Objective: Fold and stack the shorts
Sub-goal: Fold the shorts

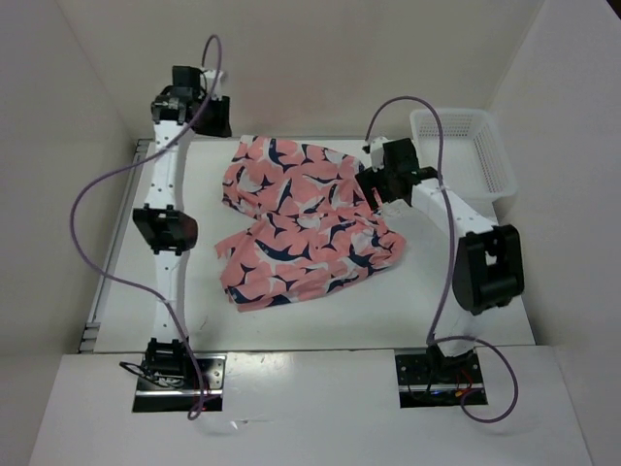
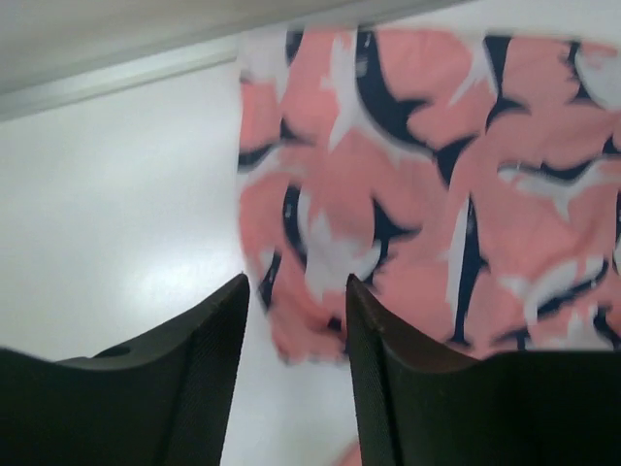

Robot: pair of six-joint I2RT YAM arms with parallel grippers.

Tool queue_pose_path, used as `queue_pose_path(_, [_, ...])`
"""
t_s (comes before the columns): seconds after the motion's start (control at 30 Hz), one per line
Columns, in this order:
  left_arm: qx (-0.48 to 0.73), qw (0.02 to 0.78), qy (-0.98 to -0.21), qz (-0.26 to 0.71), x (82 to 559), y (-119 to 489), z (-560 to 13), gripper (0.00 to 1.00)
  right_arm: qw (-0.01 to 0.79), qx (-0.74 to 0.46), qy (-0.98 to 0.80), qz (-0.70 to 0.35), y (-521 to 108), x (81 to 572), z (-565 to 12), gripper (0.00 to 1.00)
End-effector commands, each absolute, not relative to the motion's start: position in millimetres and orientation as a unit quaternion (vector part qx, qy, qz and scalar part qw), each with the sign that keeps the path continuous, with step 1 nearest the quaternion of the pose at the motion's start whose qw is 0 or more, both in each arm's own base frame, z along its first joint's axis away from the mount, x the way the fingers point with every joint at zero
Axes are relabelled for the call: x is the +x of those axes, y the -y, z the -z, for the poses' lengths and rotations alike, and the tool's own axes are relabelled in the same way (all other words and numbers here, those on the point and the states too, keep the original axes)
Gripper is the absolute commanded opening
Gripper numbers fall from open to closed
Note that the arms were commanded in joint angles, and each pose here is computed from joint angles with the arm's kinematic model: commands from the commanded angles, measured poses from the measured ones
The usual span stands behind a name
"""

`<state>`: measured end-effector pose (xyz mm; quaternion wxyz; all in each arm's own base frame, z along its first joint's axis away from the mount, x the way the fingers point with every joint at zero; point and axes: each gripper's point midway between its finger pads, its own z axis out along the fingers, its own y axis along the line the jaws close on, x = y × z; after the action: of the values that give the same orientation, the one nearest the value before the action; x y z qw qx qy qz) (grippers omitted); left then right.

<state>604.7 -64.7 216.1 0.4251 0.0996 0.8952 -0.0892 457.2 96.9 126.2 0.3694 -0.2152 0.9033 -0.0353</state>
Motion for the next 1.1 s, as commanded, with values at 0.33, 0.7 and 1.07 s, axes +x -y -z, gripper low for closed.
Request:
queue_pose_path(0.33, [0.101,0.162,-0.981,0.036,358.7,51.3,-79.8,0.63,0.278,-0.329,-0.902,0.022,-82.3,363.7,-84.5,0.89])
queue_pose_path(0.7, [0.090,0.191,-0.976,0.049,386.8,48.9,-31.0,0.72,0.247,-0.325,-0.913,0.002,-80.4,333.3,-61.9,0.89])
queue_pose_path(1.07, [0.095,0.093,-0.987,0.093,338.2,63.2,8.1,0.20,0.237,-0.337,-0.911,0.014,-72.9,323.1,-42.8,0.64])
